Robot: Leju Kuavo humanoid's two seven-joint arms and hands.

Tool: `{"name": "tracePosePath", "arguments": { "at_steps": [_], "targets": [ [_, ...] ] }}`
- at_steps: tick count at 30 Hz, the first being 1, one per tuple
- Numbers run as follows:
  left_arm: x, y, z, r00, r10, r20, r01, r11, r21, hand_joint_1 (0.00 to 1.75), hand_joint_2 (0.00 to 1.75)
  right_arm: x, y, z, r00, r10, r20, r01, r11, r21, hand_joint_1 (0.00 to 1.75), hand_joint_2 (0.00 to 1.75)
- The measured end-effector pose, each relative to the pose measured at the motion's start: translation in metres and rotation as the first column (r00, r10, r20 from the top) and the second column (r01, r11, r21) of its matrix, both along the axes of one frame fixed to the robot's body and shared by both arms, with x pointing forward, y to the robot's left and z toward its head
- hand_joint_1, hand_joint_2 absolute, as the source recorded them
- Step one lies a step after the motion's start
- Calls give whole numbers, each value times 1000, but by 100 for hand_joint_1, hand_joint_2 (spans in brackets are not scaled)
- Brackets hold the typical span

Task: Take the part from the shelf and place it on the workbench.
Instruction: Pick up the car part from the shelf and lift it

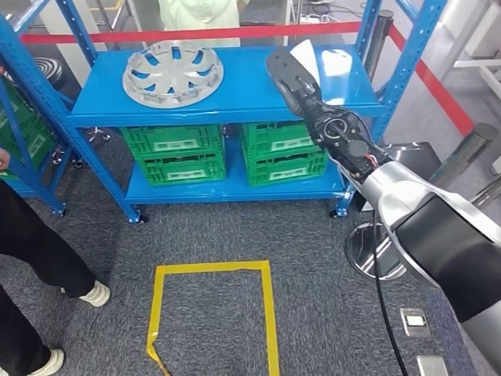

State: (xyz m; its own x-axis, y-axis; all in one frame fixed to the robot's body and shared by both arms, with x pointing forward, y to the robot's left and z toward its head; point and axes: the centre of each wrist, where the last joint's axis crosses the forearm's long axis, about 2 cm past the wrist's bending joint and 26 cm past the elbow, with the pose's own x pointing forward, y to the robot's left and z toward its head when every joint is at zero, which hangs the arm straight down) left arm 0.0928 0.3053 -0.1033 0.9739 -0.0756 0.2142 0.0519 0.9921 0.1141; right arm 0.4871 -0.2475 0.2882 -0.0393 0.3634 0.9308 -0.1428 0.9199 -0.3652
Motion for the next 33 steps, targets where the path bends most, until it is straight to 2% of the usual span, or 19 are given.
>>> {"name": "tracePosePath", "arguments": {
  "at_steps": [33],
  "targets": [
    [2,-2,0,1000,-7,3,7,1000,-5,0,0,-1,7,2,999,42,-10,-42,997,-58,0,0]
  ]
}}
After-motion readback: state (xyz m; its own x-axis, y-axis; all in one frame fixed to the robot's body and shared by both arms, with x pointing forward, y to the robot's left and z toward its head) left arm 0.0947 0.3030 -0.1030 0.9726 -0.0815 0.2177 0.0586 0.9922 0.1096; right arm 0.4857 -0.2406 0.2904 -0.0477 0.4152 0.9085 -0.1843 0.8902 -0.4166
